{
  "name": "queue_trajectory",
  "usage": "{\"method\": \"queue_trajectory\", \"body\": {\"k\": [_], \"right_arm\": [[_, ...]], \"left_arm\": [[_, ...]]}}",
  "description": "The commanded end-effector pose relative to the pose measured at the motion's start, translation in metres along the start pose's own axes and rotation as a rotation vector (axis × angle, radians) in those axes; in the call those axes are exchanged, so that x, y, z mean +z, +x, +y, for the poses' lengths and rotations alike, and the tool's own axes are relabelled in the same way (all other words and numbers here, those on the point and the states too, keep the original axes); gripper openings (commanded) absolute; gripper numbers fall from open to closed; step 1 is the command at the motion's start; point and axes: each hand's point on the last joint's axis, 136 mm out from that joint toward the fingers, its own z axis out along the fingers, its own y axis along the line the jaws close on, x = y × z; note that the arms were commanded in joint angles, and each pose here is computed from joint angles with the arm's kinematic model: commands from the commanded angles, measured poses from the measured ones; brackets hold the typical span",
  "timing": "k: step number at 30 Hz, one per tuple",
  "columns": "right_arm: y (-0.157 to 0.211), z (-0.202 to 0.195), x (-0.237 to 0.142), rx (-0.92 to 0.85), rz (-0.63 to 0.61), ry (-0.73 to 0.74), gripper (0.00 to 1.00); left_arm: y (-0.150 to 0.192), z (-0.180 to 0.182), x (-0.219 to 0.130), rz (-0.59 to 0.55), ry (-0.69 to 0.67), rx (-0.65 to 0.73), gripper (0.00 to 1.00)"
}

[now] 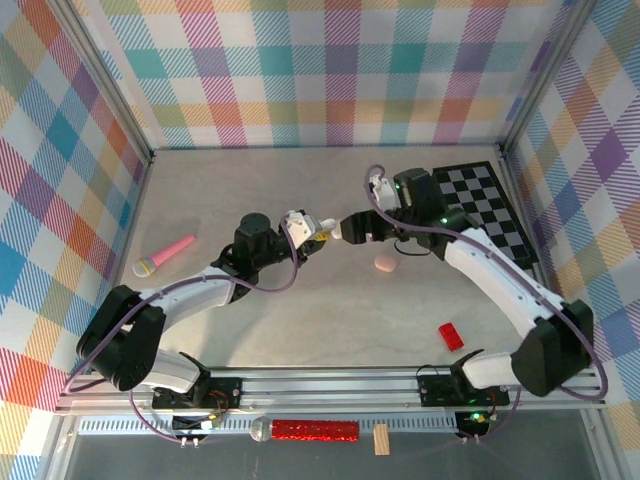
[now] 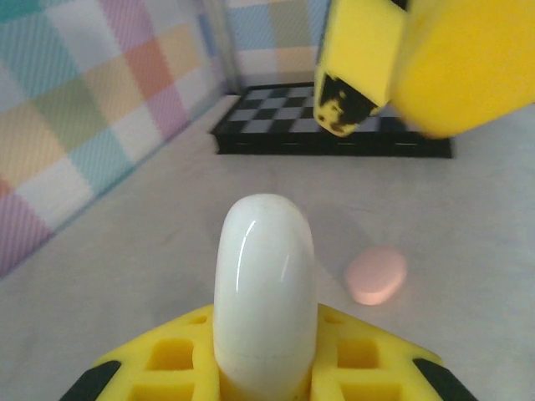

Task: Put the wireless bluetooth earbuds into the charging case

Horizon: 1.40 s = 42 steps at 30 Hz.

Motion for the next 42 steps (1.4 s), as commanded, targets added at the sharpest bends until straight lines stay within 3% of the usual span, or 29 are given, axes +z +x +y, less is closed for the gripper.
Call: {"method": "queue_trajectory", "body": {"k": [1,5,10,16,21,24,27,31,34,36,38,42], "right_arm": [[0.002,0.041,-0.019,-0.359,-0.066,-0.196,0.82],[0.021,0.057,-0.036,-0.593,-0.081,-0.256,0.80],[0.031,0.063,-0.033,-0.691,-0.058,-0.287,0.72],[0.029,0.061,-0.018,-0.670,-0.040,-0.298,0.51],[0.034,0.061,-0.010,-0.659,-0.022,-0.335,0.47],[0.036,0.062,-0.008,-0.654,-0.014,-0.348,0.37],[0.037,0.061,-0.006,-0.645,-0.005,-0.355,0.35],[0.037,0.060,-0.005,-0.640,-0.003,-0.350,0.24],[0.033,0.058,-0.006,-0.633,-0.023,-0.329,0.20],[0.030,0.054,-0.006,-0.620,-0.042,-0.307,0.15],[0.027,0.048,-0.005,-0.588,-0.059,-0.279,0.15],[0.019,0.027,0.002,-0.431,-0.086,-0.215,0.15]], "left_arm": [[-0.015,-0.048,-0.015,0.032,0.331,-0.077,0.07],[-0.023,-0.075,-0.030,0.067,0.525,-0.108,0.08],[-0.038,-0.085,-0.038,0.042,0.616,-0.130,0.07],[-0.048,-0.086,-0.041,0.016,0.628,-0.115,0.07],[-0.049,-0.080,-0.036,0.002,0.591,-0.133,0.07],[-0.050,-0.079,-0.035,-0.007,0.584,-0.136,0.07],[-0.051,-0.079,-0.035,-0.007,0.584,-0.138,0.07],[-0.050,-0.079,-0.035,-0.005,0.579,-0.135,0.08],[-0.045,-0.075,-0.032,0.003,0.542,-0.131,0.18],[-0.041,-0.071,-0.031,0.003,0.505,-0.130,0.41],[-0.038,-0.067,-0.029,-0.006,0.461,-0.128,0.55],[-0.023,-0.060,-0.029,-0.009,0.370,-0.104,0.73]]}}
